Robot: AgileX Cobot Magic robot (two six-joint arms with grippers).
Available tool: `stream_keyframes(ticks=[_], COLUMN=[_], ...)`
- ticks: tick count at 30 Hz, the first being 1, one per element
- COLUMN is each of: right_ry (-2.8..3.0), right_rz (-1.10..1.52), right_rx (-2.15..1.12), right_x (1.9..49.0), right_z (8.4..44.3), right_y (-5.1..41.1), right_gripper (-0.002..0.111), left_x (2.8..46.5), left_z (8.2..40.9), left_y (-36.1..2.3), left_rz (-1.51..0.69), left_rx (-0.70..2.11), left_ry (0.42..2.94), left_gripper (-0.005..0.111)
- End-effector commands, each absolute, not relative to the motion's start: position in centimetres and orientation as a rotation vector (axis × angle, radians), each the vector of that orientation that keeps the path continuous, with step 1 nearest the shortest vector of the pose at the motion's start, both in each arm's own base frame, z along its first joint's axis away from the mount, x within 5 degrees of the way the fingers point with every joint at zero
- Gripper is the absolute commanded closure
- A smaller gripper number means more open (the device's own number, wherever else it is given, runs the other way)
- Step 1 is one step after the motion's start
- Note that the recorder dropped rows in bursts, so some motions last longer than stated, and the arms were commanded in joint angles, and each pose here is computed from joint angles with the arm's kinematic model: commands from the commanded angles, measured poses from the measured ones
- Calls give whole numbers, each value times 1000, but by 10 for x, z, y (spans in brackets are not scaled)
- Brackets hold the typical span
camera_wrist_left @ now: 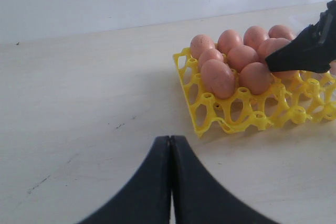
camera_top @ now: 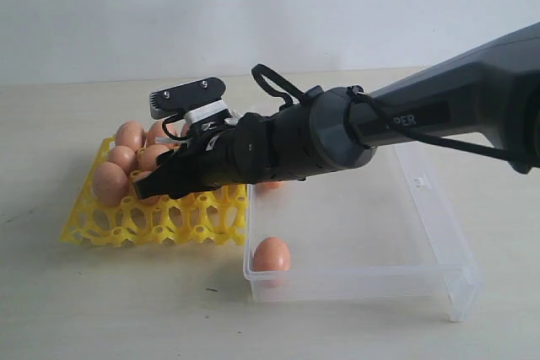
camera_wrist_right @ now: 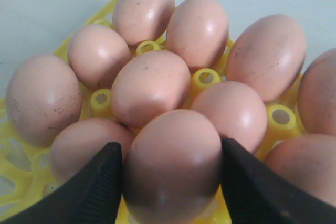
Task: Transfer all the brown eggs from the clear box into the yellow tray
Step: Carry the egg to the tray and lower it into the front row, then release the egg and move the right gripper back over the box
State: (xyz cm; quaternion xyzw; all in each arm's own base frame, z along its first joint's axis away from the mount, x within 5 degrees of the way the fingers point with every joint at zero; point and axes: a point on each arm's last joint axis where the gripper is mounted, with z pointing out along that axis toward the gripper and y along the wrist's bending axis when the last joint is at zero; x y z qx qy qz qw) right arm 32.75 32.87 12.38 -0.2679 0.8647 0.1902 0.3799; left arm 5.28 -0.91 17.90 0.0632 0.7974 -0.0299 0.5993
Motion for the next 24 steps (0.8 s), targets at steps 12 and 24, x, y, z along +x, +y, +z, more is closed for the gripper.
stream_keyframes(ticks=[12, 24], right_ry=[2009, 2456], right_rz=[485, 505], right_rx=[-728, -420], right_x=[333, 376], right_z=[255, 213], right_y=[282, 197], right_gripper=[103, 60], left_x=[53, 53], left_z=[181, 181], left_y=[-9, -9], left_rz=[-69, -69], left_rx=[150, 150], left_ry=[1832, 1832], left_gripper=[107, 107])
